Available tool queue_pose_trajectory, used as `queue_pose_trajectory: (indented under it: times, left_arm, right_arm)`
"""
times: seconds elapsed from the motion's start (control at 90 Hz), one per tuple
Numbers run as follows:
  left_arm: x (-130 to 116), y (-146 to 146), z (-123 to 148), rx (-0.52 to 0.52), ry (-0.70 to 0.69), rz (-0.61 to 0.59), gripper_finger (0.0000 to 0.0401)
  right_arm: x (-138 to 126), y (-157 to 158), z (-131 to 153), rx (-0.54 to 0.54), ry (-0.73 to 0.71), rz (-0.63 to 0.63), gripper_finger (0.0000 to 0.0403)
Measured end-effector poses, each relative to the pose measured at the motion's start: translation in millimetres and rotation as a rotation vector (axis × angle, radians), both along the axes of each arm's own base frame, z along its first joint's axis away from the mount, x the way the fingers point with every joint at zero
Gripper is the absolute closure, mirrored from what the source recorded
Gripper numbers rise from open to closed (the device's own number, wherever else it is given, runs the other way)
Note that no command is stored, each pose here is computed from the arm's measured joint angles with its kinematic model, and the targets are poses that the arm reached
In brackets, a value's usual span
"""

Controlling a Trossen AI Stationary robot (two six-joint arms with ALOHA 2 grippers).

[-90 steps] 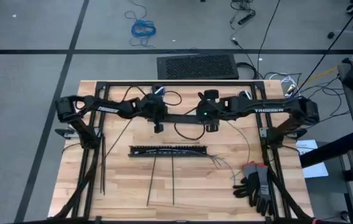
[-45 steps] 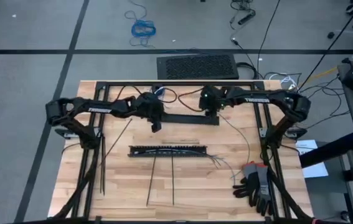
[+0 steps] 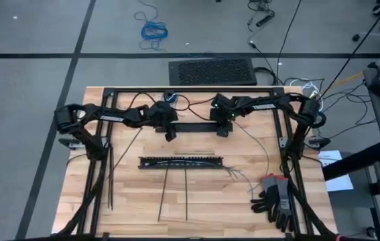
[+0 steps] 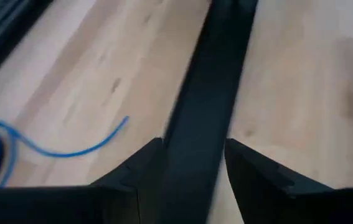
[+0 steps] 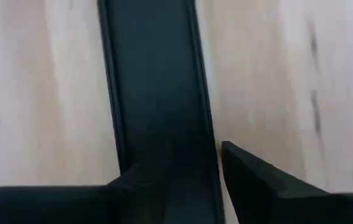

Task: Ziptie cables
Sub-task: Close the black cable duct

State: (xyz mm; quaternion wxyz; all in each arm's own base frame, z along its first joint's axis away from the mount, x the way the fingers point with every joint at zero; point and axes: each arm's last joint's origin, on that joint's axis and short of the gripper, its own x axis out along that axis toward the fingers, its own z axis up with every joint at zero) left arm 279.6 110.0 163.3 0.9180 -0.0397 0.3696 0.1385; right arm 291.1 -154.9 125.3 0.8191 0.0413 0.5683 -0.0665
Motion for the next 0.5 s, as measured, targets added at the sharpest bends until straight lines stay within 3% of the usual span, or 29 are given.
queue_pose_trajectory:
  times: [0.178, 0.5]
  left_arm:
    - [-0.3, 1.0, 0.2, 0.023, 0.007, 0.013, 0.023]
    - [-5.2, 10.2, -1.4, 0.021, 0.026, 0.144, 0.023]
  right_arm:
    - [-1.6, -2.5, -2.7, -0.007, 0.016, 0.009, 0.039]
    - [-7.6, 2.9, 13.5, -0.033, 0.007, 0.028, 0.0401]
